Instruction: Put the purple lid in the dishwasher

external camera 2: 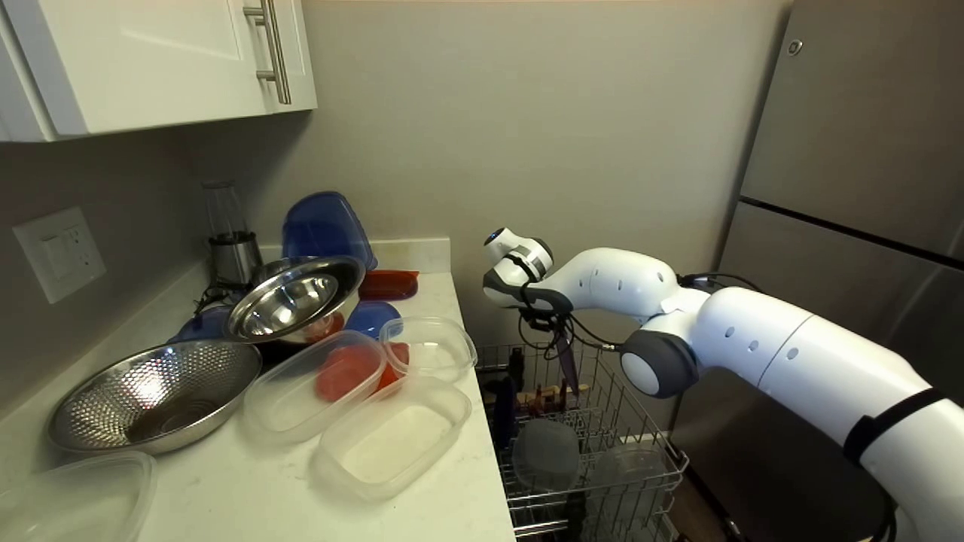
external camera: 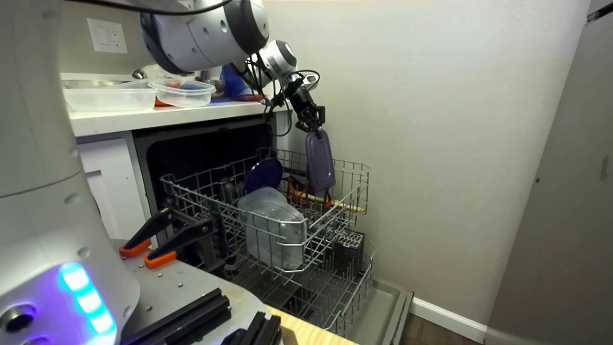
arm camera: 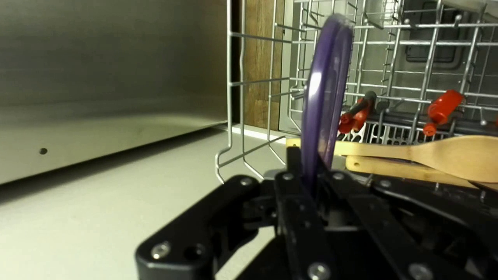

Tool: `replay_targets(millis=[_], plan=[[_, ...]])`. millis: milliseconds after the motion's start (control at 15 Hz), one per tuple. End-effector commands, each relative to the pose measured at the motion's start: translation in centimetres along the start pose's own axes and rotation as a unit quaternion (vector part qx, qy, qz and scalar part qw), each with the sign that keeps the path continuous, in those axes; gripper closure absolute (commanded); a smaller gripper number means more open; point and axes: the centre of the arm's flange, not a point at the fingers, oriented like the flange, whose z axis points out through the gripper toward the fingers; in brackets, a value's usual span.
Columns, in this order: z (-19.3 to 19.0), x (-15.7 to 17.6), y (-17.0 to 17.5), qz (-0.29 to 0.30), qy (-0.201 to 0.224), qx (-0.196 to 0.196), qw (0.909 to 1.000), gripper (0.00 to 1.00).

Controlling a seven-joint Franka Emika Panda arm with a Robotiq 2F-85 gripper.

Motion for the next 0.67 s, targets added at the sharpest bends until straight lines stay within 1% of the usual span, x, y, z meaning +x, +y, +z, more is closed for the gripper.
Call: replay_targets(millis=[0,133,267,467,600], plan=[[1.4,-1.6,0.4,-0.022,0.024,0.012,0.9994,0.94],[1.5,-1.7,0.3,-0.028,0.025,0.015,0.9992,0.94],[0.8,-1.9,0.6,-0.036,0.022,0.009,0.9991,0.94],[-1.2,-2.5,1.9,-0.046,0.019,-0.002,0.9988,0.94],[-2.6,-3.0,3.1,-0.053,0.007,-0.018,0.9984,0.94]])
